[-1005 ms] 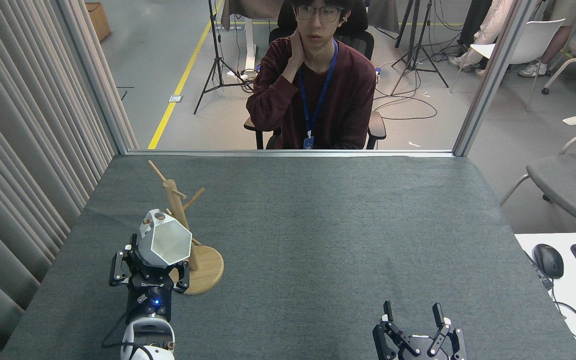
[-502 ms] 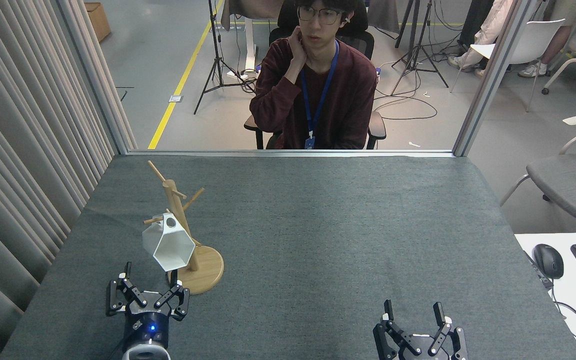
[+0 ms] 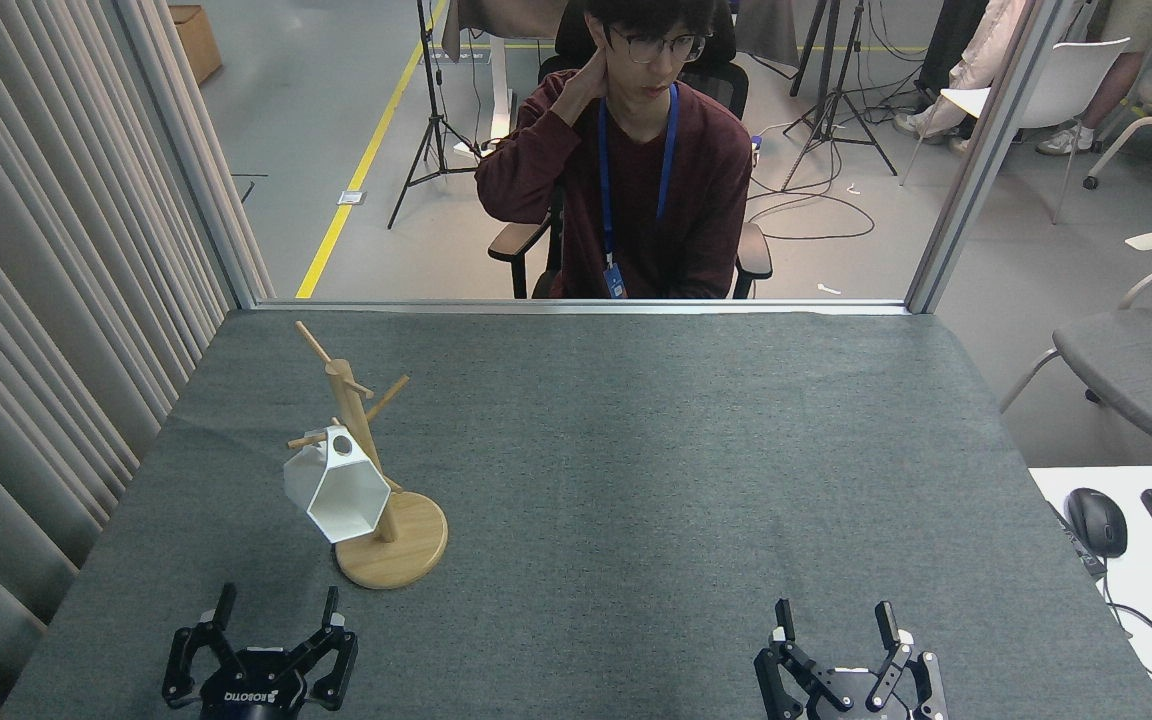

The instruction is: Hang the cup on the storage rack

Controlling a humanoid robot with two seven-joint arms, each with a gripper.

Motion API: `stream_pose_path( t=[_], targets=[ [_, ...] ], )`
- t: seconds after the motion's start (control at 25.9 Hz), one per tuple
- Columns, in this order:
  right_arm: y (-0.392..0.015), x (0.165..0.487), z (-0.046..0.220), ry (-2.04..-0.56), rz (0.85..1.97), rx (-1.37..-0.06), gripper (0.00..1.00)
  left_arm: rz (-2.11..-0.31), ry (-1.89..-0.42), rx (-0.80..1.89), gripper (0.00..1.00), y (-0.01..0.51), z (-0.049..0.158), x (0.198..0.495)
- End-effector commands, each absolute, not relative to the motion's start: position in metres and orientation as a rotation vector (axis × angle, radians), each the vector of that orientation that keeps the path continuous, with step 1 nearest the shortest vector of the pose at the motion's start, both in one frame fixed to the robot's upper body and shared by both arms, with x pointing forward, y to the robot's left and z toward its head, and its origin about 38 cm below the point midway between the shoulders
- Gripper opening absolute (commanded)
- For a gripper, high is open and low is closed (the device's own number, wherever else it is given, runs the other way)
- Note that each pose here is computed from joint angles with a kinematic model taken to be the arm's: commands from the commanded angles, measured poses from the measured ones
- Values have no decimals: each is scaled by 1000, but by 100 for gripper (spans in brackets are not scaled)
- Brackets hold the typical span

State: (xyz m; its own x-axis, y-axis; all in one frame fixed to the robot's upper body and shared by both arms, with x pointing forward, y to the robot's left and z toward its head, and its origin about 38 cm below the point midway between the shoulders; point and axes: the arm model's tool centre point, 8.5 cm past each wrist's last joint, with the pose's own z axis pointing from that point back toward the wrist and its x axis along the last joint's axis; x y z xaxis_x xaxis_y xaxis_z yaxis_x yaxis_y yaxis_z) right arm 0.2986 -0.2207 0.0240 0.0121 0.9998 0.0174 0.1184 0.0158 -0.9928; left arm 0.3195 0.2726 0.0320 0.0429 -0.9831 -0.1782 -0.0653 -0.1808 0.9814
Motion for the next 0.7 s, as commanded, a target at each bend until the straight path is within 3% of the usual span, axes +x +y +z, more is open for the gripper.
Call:
stream_pose_path(
  t=[0.0,0.15,0.66],
  targets=[
    [-228,298,25,-1290,1149,-1307,99,-1256,-1193,1405,100,274,44,305],
    [-234,297,29,-1288,1155,-1326,99,-1184,-1259,1340,100,275,46,298],
    [-244,288,24,-1249,1150,-1336,99,-1208,-1312,1308,100,244,44,298]
  ],
)
